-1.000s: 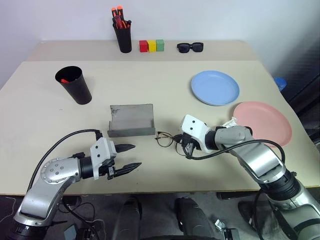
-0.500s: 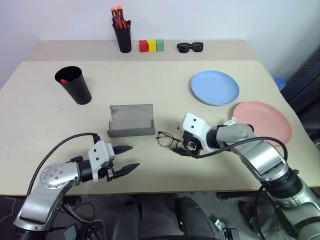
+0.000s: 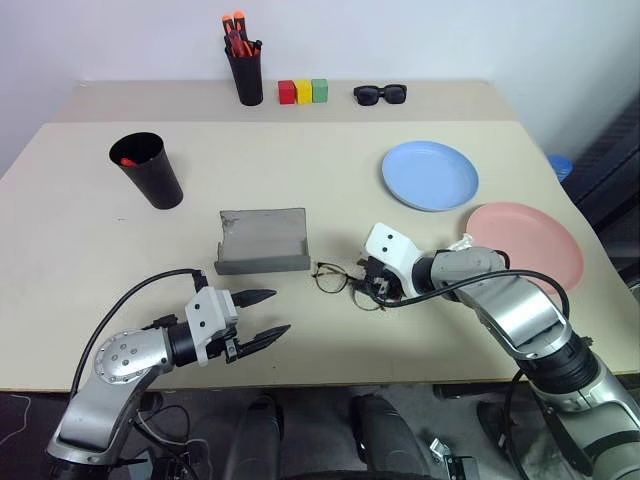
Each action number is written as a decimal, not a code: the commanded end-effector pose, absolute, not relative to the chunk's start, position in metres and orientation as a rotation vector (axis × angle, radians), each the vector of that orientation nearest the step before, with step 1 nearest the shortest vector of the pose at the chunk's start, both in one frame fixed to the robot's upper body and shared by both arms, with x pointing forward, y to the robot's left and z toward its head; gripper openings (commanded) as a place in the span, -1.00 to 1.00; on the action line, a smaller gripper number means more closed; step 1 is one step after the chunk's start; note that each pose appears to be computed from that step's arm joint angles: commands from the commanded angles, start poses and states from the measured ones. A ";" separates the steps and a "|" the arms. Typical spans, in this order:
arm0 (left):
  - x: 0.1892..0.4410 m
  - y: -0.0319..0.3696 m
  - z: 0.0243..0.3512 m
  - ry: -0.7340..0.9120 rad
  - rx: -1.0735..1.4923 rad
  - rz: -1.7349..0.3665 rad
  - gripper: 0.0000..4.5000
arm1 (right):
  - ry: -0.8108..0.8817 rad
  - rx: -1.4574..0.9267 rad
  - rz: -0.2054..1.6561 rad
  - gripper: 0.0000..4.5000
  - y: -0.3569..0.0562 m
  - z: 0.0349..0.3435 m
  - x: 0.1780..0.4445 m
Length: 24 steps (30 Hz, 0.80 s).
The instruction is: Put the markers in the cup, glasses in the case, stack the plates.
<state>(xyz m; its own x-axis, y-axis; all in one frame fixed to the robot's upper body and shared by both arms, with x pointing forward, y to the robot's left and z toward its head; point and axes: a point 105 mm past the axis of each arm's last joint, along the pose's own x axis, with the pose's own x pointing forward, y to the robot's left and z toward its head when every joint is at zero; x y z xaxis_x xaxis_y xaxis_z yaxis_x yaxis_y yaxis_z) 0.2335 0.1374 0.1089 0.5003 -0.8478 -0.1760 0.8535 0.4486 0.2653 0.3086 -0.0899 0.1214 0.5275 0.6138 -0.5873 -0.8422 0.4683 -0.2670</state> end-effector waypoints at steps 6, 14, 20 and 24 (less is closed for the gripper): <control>0.231 0.138 0.111 -0.005 0.354 -1.046 0.33 | 0.399 -0.603 0.913 -0.99 -0.089 0.134 0.312; 0.239 0.156 0.111 -0.010 0.358 -0.932 0.33 | 0.297 -0.648 0.954 -0.99 -0.085 0.160 0.313; 0.243 0.183 0.113 0.000 0.358 -0.821 0.33 | 0.141 -0.676 1.028 -0.99 -0.063 0.201 0.315; 0.242 0.200 0.110 0.025 0.346 -0.764 0.33 | 0.027 -0.665 1.084 -0.99 -0.026 0.223 0.325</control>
